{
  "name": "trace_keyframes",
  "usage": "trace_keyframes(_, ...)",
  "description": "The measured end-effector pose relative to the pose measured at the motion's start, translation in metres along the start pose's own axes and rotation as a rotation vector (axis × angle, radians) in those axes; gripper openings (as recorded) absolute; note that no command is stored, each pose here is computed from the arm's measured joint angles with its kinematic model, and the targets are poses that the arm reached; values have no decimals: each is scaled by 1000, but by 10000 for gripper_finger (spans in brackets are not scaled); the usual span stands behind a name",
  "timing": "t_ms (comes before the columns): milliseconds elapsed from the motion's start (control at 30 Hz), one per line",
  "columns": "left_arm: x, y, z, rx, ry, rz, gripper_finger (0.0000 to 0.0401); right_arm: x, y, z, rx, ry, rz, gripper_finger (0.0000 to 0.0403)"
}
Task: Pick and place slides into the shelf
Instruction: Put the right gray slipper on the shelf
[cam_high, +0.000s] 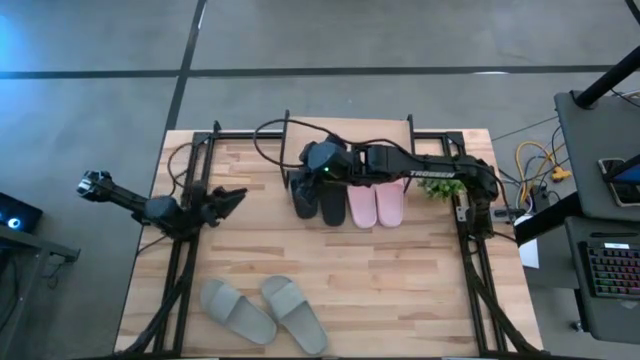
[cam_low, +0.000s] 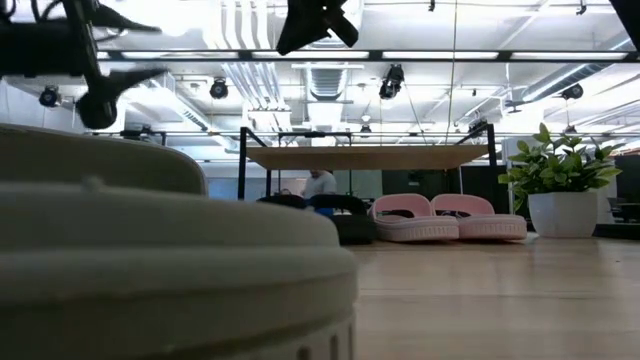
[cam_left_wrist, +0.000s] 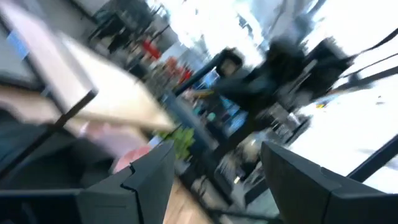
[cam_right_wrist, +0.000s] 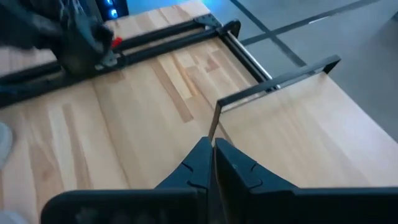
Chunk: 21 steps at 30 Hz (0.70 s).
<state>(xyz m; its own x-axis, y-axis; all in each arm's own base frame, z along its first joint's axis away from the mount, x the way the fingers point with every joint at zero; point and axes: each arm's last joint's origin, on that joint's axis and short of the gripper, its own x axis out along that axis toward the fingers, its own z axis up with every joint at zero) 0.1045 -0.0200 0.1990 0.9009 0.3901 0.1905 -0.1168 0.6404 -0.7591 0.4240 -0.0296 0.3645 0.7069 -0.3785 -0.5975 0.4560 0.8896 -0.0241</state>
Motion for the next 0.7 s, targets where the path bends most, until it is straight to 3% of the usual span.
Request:
trace_keyframes(200, -5, -16, 25, 70, -185, -161, 224, 1, -3, -1, -22, 8, -23, 13)
trace_keyframes(300, -9, -20, 35, 47, -255, -209, 224, 3, -8, 0, -17, 10, -34, 13)
trace_keyframes(700, -14, -21, 44, 21, -318, -237, 224, 8, -28, 5, 12, 12, -73, 13)
